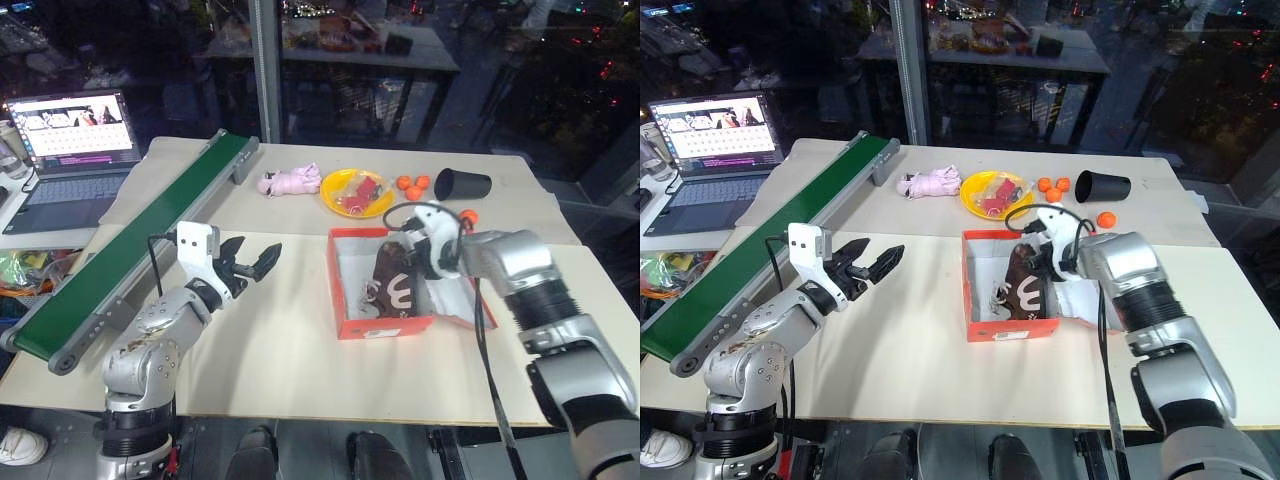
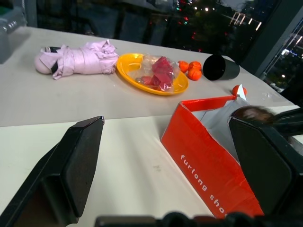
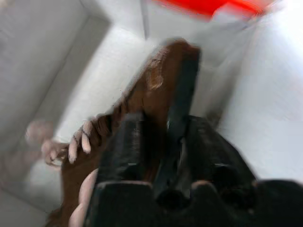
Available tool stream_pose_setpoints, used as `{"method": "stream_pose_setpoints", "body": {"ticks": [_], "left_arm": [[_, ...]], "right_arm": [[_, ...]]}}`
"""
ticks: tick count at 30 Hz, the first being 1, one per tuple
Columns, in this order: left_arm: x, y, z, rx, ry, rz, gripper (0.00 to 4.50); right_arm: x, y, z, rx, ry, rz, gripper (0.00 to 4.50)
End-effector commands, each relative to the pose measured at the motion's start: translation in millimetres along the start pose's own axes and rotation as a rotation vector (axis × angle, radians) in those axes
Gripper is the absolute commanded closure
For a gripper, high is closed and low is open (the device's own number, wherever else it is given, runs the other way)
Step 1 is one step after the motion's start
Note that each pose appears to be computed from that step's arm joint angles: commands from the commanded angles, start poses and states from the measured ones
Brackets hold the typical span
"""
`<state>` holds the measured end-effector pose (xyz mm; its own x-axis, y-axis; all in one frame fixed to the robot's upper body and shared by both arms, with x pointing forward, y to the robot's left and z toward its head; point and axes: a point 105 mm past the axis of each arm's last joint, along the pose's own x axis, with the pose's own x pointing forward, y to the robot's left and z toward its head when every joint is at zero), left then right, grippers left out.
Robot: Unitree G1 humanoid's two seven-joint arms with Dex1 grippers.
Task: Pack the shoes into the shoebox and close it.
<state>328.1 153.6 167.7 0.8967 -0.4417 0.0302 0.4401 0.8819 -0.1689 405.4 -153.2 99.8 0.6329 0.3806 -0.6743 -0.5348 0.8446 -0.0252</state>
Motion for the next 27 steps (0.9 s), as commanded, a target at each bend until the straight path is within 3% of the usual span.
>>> {"method": "stream_pose_setpoints", "body": {"ticks": [1,4,5,10,16,20,27], "left_arm": [[-4.8,-4.6,16.6,0.046,-0.052,-0.007,0.0],[-5.0,-3.1,17.3,0.052,-0.049,-0.004,0.0],[-4.6,-2.6,18.2,0.053,-0.05,-0.004,0.0],[-1.6,0.6,21.3,0.068,-0.046,-0.013,0.0],[5.1,9.7,24.6,0.1,-0.034,-0.016,0.0],[-1.8,28.9,22.9,0.14,-0.002,0.029,0.0],[-26.4,70.3,23.2,0.147,-0.003,0.163,0.0]], "right_arm": [[-0.9,-11.2,20.0,-0.025,-0.058,-0.041,1.3],[-8.4,-12.7,41.3,-0.071,-0.117,-0.061,0.19],[-14.1,-13.0,50.7,-0.079,-0.146,-0.067,0.02],[-41.3,-6.8,83.2,-0.057,-0.253,-0.051,0.02],[-99.9,36.9,113.2,-0.112,-0.483,0.195,0.02],[-125.2,65.4,103.1,-0.186,-0.653,0.33,0.02],[-99.6,77.7,59.2,-0.155,-0.661,0.296,0.02]]}}
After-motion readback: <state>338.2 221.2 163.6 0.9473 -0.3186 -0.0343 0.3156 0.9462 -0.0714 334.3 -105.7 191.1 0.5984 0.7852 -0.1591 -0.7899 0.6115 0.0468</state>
